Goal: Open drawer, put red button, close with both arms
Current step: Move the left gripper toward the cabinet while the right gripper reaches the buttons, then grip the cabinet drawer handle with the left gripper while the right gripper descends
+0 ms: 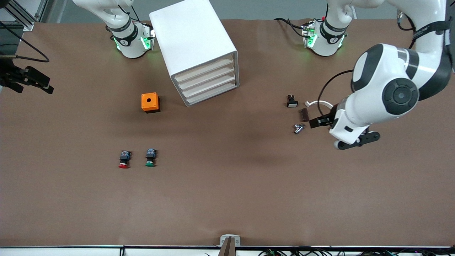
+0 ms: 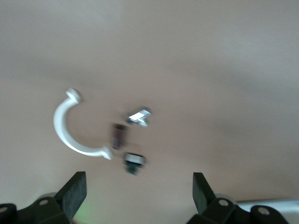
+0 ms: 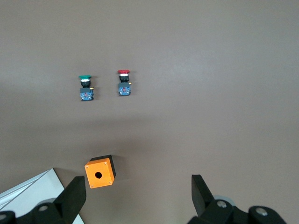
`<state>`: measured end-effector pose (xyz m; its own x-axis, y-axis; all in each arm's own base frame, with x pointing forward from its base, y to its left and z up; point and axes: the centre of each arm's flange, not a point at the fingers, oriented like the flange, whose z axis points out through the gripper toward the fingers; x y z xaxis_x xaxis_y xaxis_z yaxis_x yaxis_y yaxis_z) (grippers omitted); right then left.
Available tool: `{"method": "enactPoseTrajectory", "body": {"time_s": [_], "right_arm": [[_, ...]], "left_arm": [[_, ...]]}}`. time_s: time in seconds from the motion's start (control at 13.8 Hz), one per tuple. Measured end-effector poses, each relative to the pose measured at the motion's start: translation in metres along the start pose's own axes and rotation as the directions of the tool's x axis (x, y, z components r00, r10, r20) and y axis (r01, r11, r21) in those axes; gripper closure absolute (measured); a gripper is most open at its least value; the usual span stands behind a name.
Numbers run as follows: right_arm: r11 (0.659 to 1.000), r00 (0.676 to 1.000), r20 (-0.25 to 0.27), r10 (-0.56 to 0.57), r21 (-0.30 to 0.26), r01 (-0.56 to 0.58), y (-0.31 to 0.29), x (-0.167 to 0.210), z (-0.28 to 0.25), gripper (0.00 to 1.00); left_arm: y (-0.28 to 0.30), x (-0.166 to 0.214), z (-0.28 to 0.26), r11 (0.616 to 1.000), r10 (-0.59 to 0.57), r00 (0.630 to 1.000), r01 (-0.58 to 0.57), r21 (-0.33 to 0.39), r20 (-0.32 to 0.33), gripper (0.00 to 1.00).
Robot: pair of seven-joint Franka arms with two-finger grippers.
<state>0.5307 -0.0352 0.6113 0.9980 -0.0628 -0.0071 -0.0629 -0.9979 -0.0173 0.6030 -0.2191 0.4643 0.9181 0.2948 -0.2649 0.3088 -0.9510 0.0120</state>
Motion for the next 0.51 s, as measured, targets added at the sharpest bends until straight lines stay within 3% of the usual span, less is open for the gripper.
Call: {"method": "enactPoseTrajectory", "body": {"time_s": [0.29,0.43,0.51], "right_arm": [[1.000,0.998,0.057,0.005,-0.006,-0.005,0.001,0.032,0.048,0.00],[1.000,0.998,0.067,0.008,-0.010,-0.008,0.003,0.049,0.069,0.00],[1.000,0.998,0.064,0.009,-0.012,-0.008,0.003,0.058,0.080,0.00]], "left_arm": [[0.039,0.000,0.020,0.963,-0.208,0.960,0.234,-0.134,0.187,0.00],[0.057,-0.001,0.039,0.917,-0.318,0.896,0.373,-0.137,0.310,0.00],[0.068,-0.002,0.051,0.883,-0.385,0.843,0.455,-0.117,0.376,0.00]]}}
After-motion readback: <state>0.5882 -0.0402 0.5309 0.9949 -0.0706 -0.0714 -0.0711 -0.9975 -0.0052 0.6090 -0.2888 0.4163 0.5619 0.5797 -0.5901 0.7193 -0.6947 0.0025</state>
